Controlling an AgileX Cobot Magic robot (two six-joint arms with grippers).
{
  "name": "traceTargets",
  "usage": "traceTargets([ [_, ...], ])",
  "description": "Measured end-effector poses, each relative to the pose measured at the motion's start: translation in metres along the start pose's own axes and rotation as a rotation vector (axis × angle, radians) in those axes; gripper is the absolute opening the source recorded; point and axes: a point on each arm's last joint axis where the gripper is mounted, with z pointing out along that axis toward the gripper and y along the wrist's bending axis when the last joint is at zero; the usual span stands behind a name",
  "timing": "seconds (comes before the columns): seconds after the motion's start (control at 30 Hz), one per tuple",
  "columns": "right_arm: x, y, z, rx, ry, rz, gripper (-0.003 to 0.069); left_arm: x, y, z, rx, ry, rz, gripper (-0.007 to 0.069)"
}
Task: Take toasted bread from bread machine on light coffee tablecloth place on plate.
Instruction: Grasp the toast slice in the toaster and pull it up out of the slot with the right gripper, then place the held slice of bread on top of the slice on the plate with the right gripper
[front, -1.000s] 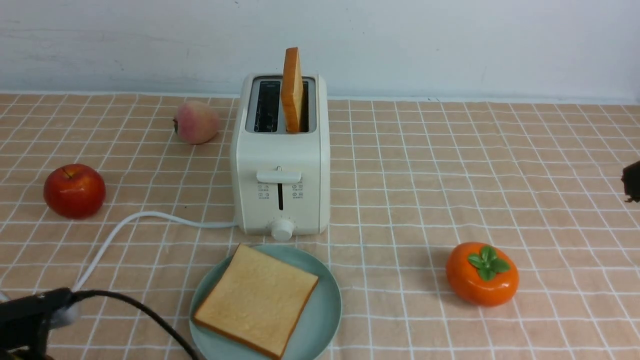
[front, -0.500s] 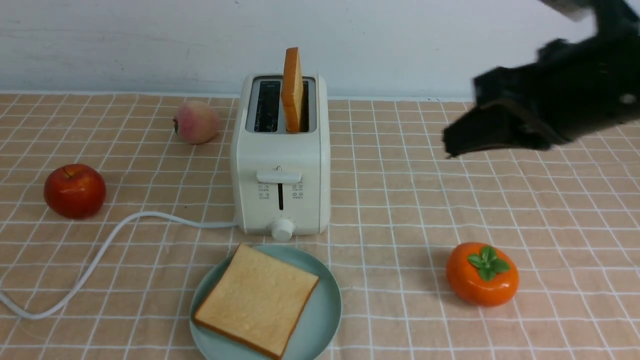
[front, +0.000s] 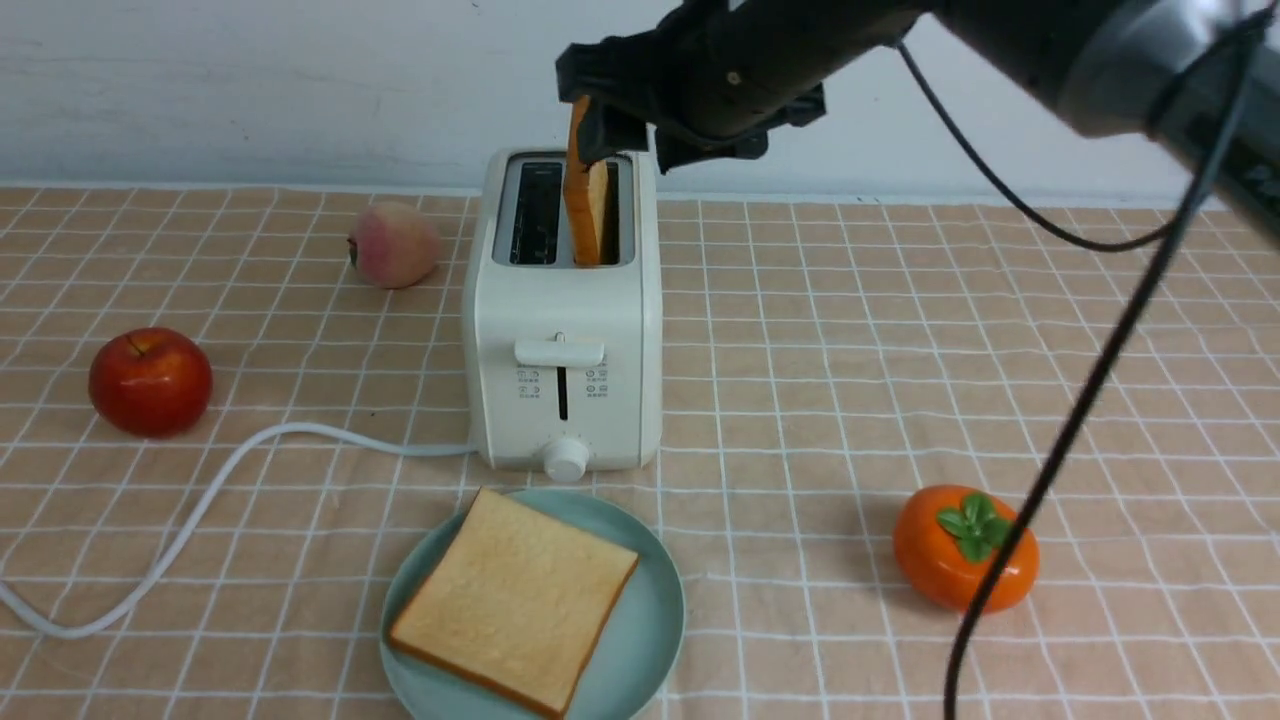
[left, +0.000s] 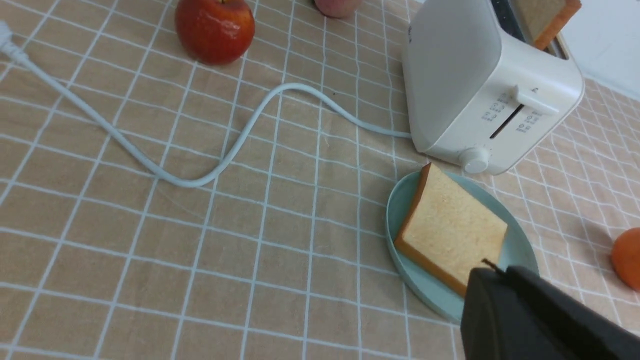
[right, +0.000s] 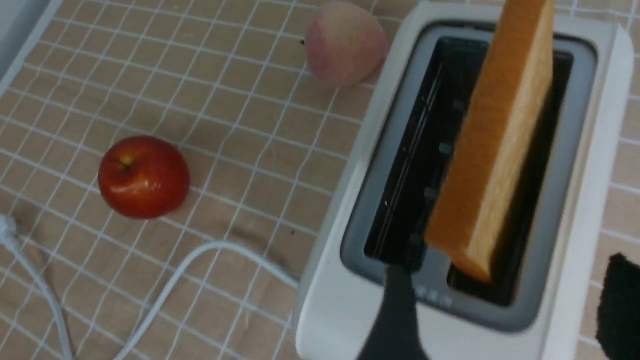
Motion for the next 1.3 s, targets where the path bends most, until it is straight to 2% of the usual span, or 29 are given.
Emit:
traceTargets([
  [0.1, 0.004, -0.008, 0.036, 0.010, -0.012, -0.002, 0.0638, 0.002, 0.002, 0.000, -0.017, 0.017, 0.002, -0.0014],
  [0.2, 0.010, -0.017, 0.059, 0.042, -0.017, -0.021, 0.0659, 0.002, 0.002, 0.000, -0.025, 0.026, 0.002, -0.0014],
  [0.27, 0.015, -0.021, 0.069, 0.064, -0.011, -0.034, 0.0634, 0.002, 0.002, 0.000, -0.024, 0.026, 0.002, -0.0014],
  [0.33, 0.015, -0.024, 0.072, 0.085, -0.020, -0.054, 0.0543, 0.002, 0.002, 0.000, -0.027, 0.023, 0.004, -0.0014],
  [0.37, 0.014, -0.024, 0.071, 0.092, -0.024, -0.063, 0.0466, 0.002, 0.003, 0.000, -0.028, 0.022, 0.005, -0.0014],
  [0.47, 0.007, -0.021, 0.059, 0.096, -0.034, -0.081, 0.0144, 0.001, 0.003, 0.000, -0.028, 0.007, 0.010, -0.0014],
  [0.5, 0.002, -0.018, 0.050, 0.094, -0.041, -0.090, 0.0090, 0.000, 0.003, 0.000, -0.028, 0.001, 0.012, -0.0014],
  [0.57, -0.006, -0.013, 0.034, 0.087, -0.063, -0.105, 0.0085, -0.001, 0.002, 0.000, -0.025, -0.011, 0.015, -0.0014],
  [0.67, -0.040, 0.011, -0.052, 0.053, -0.195, -0.154, 0.0099, -0.005, 0.000, 0.000, -0.005, -0.054, 0.022, -0.0014],
  [0.7, -0.042, 0.013, -0.058, 0.052, -0.200, -0.157, 0.0099, -0.005, 0.000, 0.000, -0.003, -0.056, 0.023, -0.0014],
  [0.77, -0.055, 0.029, -0.137, 0.027, -0.301, -0.175, 0.0099, -0.009, -0.002, 0.000, 0.020, -0.097, 0.028, -0.0014],
  [0.9, -0.043, 0.042, -0.254, 0.038, -0.323, -0.213, 0.0099, -0.015, -0.006, -0.001, 0.069, -0.168, 0.034, -0.0014],
  [1.0, -0.031, 0.042, -0.312, 0.079, -0.385, -0.248, 0.0099, -0.020, -0.010, -0.002, 0.104, -0.220, 0.040, -0.0014],
  [1.1, -0.017, 0.039, -0.337, 0.105, -0.385, -0.261, 0.0099, -0.023, -0.012, -0.004, 0.131, -0.258, 0.043, -0.0014],
  [1.2, 0.001, 0.036, -0.339, 0.098, -0.321, -0.257, 0.0099, -0.025, -0.014, -0.005, 0.153, -0.286, 0.045, -0.0014],
  [1.3, 0.046, 0.028, -0.306, 0.023, -0.076, -0.222, 0.0099, -0.026, -0.015, -0.005, 0.161, -0.300, 0.047, -0.0014],
])
